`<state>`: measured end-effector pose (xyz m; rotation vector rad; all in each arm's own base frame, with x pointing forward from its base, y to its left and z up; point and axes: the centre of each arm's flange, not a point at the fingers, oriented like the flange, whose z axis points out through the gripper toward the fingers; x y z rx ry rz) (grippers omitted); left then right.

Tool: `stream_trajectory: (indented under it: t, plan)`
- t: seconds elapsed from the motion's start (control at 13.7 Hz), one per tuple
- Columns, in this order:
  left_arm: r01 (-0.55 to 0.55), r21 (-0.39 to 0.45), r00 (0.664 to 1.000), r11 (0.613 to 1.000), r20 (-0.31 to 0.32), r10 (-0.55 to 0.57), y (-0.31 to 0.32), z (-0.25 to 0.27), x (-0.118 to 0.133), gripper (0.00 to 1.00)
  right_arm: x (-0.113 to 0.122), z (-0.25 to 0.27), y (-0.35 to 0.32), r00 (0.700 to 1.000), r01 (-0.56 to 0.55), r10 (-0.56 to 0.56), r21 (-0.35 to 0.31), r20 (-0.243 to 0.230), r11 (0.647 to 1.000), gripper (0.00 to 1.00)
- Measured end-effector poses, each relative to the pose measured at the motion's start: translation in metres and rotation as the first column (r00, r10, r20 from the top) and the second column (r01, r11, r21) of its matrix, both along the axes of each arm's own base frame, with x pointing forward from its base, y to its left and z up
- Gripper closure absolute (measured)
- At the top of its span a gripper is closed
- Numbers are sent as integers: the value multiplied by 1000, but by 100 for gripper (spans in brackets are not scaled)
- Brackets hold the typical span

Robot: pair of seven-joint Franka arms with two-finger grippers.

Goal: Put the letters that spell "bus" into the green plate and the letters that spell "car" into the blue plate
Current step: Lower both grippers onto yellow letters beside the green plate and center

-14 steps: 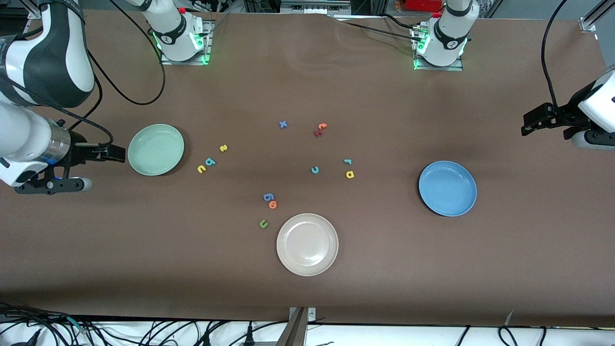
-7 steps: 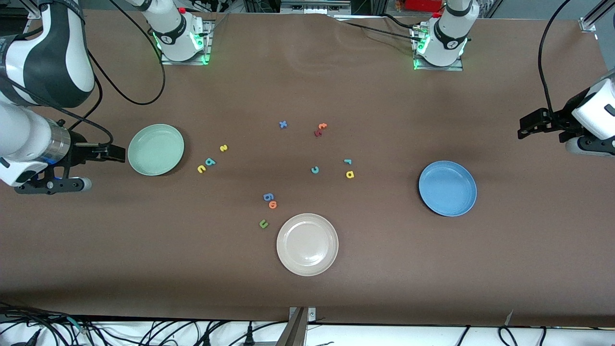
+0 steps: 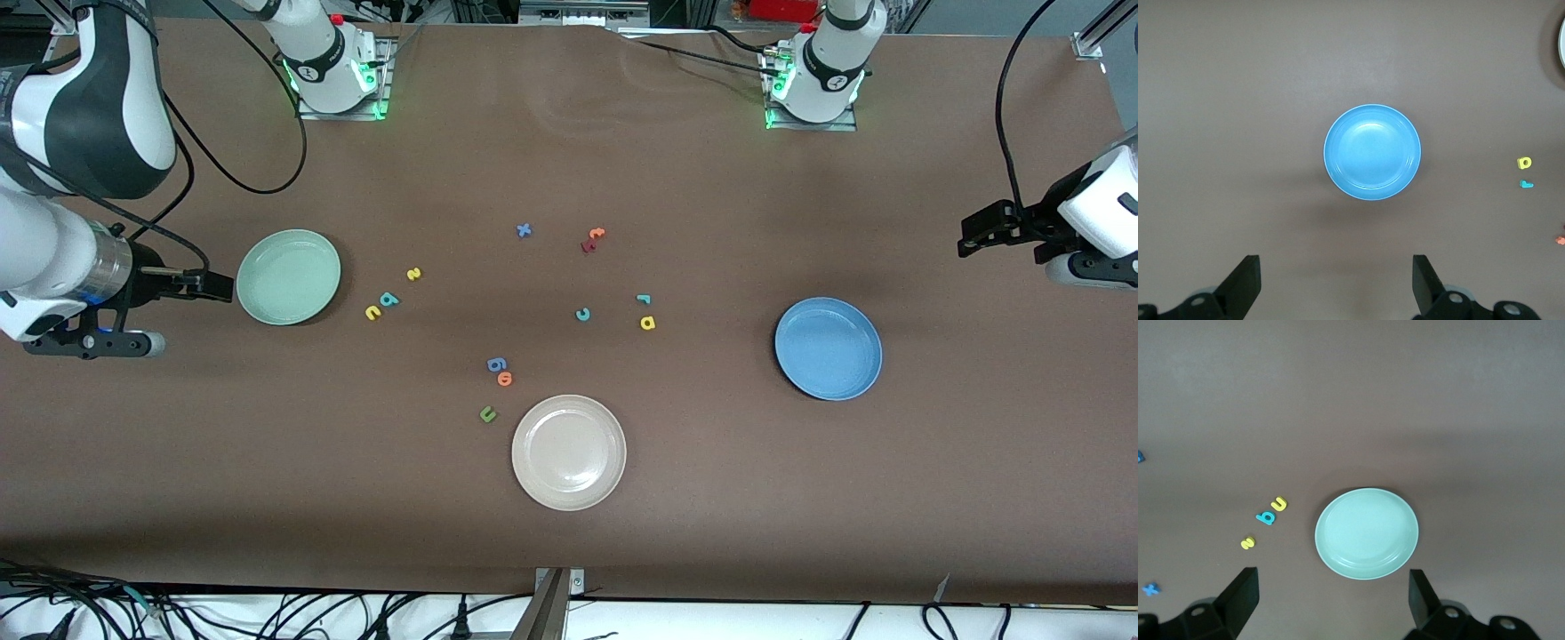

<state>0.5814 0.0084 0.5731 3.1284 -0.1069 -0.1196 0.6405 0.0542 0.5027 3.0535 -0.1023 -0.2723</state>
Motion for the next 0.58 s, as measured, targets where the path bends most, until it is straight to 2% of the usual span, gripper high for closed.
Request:
stream_trajectory:
  t: [0.15,0.36,0.44,0.58]
  plan:
    - [0,0,1000,1000,-15,0,0,-9,3,0,-4,-2,19,994,107,-107,-26,-11,994,0]
    - [-2,0,999,1000,-37,2,1,-21,8,0,-15,-17,62,953,298,-301,-74,-25,952,1]
    - [-2,-1,999,1000,-46,2,2,-27,10,0,-19,-25,77,923,379,-383,-74,-35,922,1]
    - [1,-1,998,1000,-65,-1,0,-37,13,0,-22,-42,96,840,537,-540,-68,-47,841,1]
